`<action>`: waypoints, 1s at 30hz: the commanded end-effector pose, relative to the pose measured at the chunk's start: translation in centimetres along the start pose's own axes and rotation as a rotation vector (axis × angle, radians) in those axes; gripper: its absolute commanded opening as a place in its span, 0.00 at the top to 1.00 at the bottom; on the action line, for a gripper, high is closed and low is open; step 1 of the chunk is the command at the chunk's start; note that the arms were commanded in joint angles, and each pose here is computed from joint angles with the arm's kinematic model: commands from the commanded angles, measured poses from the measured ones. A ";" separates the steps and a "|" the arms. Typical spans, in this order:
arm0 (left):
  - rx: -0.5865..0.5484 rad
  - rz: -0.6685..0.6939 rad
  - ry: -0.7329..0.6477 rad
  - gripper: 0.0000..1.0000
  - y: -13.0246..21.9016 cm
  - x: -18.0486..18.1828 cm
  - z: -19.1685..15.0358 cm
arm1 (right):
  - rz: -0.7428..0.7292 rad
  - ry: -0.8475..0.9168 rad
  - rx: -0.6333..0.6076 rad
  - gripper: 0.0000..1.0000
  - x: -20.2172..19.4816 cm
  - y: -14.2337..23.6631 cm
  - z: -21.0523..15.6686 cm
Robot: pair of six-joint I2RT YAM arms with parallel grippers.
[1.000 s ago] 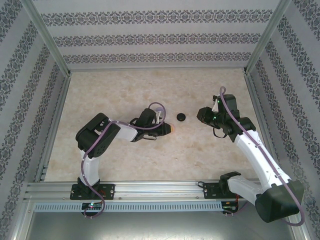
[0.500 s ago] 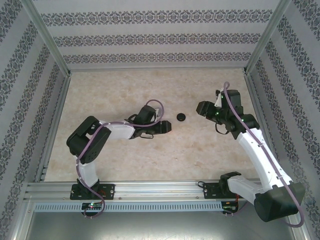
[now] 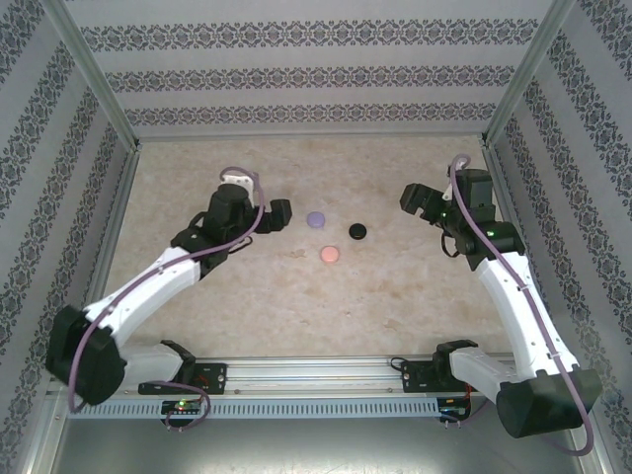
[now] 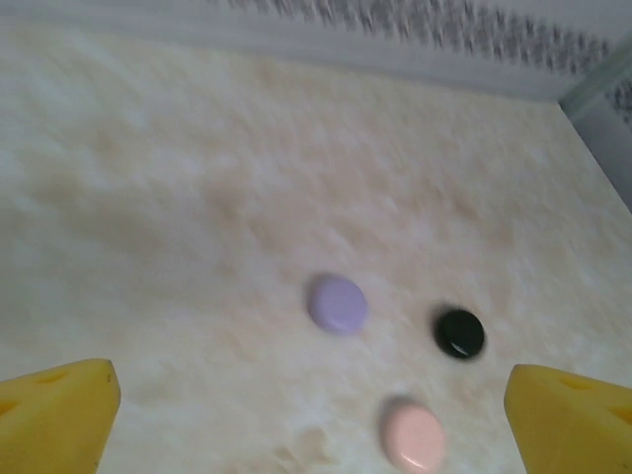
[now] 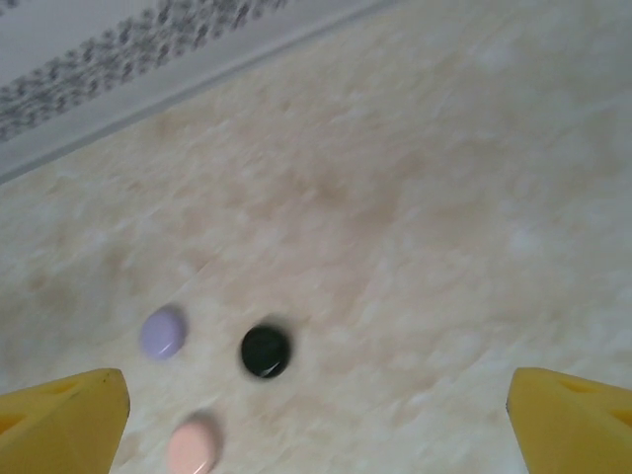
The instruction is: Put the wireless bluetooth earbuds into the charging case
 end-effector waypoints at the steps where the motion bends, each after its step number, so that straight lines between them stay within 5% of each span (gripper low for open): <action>1: -0.184 0.257 -0.250 0.01 2.1 3.4 2.1 | -0.192 0.140 -0.200 0.02 -2.8 -1.4 1.7; 7: -0.237 0.396 -0.345 0.01 2.2 8.1 3.0 | -0.311 0.289 -0.311 0.02 -5.7 -6.4 -0.1; 17: -0.186 0.481 -0.325 0.01 -1.1 14.3 -4.4 | -0.236 0.369 -0.358 0.02 -7.6 -11.5 -5.2; 23: -0.159 0.444 -0.275 0.01 -3.5 17.1 -9.4 | -0.116 0.430 -0.413 0.02 -6.7 -12.6 -6.4; 30: -0.086 0.349 -0.196 0.01 -5.6 18.7 -10.3 | -0.033 0.353 -0.324 0.02 -8.2 -14.1 -6.4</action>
Point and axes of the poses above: each hand's point on the last joint's axis, 136 mm out from that joint toward the fingers, its own y axis back along the fingers, its own x axis along the line the jaws close on, z = x × y, the point moved 5 cm from there along y, back along the fingers, and after that the axes turned 4 degrees about -y, right-handed, at the moved point
